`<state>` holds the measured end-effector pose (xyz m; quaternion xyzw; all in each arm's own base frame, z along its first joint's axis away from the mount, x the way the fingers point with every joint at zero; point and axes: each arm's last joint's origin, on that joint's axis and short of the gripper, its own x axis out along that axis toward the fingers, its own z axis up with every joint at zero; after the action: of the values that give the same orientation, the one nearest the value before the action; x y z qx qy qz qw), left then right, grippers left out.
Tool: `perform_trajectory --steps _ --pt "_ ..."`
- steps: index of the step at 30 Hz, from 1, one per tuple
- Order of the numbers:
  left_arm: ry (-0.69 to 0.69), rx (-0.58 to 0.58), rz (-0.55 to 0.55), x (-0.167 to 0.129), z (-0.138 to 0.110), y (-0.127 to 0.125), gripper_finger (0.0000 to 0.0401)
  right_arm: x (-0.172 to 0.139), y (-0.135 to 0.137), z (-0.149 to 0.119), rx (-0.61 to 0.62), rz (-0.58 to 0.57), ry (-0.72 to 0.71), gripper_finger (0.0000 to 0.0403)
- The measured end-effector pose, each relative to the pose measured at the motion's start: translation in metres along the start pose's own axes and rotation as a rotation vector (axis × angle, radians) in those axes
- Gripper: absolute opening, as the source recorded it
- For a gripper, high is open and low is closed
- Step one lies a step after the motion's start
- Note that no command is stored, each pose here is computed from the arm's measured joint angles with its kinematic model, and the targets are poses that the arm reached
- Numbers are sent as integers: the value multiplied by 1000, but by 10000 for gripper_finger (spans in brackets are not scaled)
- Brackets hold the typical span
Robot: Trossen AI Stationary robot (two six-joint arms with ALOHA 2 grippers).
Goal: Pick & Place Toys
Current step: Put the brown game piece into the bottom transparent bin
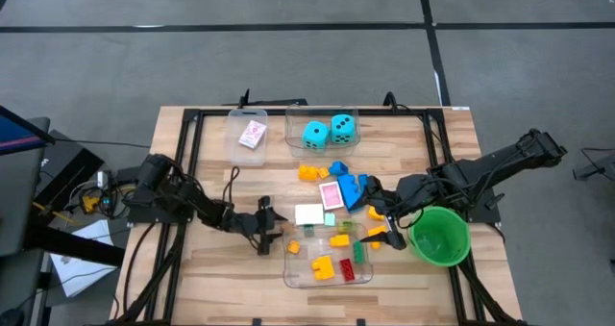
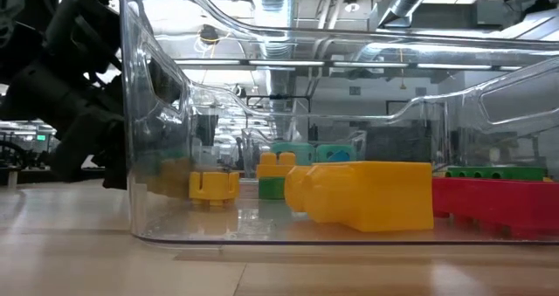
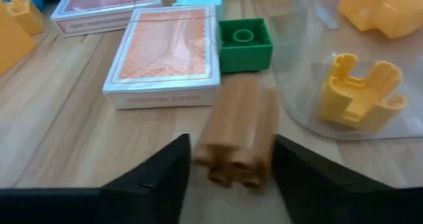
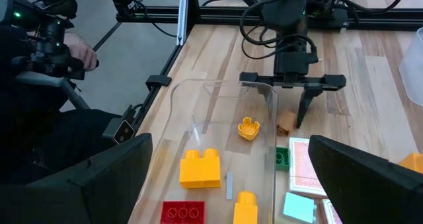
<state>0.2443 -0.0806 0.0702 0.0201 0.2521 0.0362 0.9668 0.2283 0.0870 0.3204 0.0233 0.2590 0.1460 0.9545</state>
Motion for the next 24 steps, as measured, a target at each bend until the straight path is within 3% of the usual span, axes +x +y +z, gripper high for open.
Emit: perform_trajectory --steps 5,15,24 --pt "0 2 9 0 0 0 129 0 0 0 0 0 0 397" --pt "1 6 30 0 -1 1 130 0 0 0 7 0 0 397" --pt "-16 -12 168 -24 -1 15 130 0 0 -1 7 -1 8 397"
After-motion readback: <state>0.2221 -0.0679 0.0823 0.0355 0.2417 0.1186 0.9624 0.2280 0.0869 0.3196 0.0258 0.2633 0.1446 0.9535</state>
